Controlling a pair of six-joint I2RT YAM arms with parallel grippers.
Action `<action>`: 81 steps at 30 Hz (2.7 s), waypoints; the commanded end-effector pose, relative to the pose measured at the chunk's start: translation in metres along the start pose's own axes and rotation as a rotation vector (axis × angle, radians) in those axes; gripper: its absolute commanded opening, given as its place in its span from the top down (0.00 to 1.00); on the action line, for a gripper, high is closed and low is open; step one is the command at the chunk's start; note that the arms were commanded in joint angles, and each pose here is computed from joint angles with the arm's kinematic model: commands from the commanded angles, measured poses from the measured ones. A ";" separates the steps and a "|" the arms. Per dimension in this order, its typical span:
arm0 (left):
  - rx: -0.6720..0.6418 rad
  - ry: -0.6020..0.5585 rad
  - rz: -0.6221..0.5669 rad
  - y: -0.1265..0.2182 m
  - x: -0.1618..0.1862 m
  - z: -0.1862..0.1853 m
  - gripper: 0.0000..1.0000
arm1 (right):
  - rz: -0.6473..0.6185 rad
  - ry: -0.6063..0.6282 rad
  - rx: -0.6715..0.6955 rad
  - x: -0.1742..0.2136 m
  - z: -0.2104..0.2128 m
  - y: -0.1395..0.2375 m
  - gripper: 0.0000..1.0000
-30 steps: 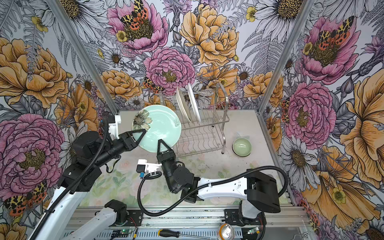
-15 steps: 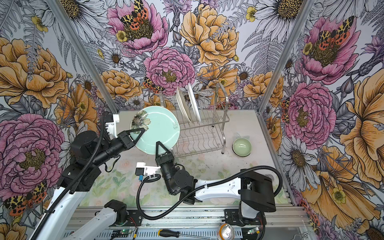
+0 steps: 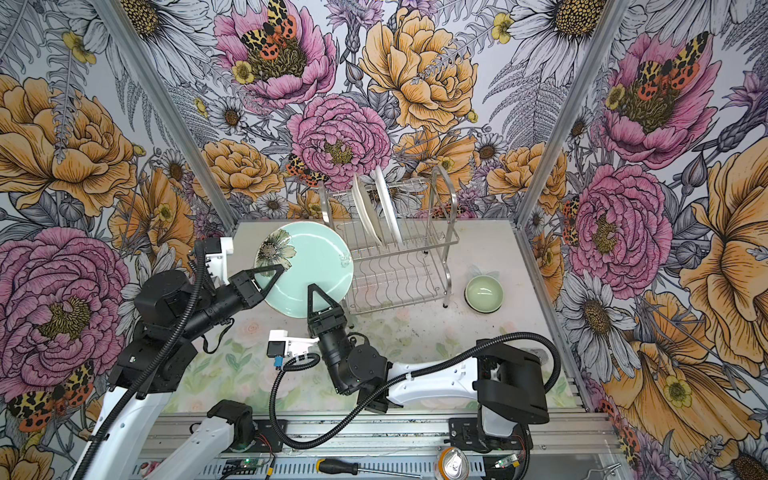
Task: Unload the mixed dishes from the dish rack
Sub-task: 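Close the left gripper on the plate rim while the right gripper holds it, then lower the plate onto the table with the left gripper while the right gripper withdraws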
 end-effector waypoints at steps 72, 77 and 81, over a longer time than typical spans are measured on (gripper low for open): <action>-0.607 0.351 -0.010 0.002 0.064 0.225 1.00 | 0.295 -1.129 0.125 0.232 -0.071 0.055 0.22; -0.644 0.353 -0.006 0.000 0.070 0.235 1.00 | 0.313 -1.125 0.123 0.236 -0.067 0.053 0.22; -0.693 0.368 0.023 -0.004 0.077 0.251 1.00 | 0.329 -1.125 0.118 0.240 -0.060 0.053 0.22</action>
Point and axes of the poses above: each gripper's point midway between its finger pads, its own y axis back along the fingers, its own z axis along the line the jaws close on, x = y × z, the point moved 2 cm from there along y, back along the fingers
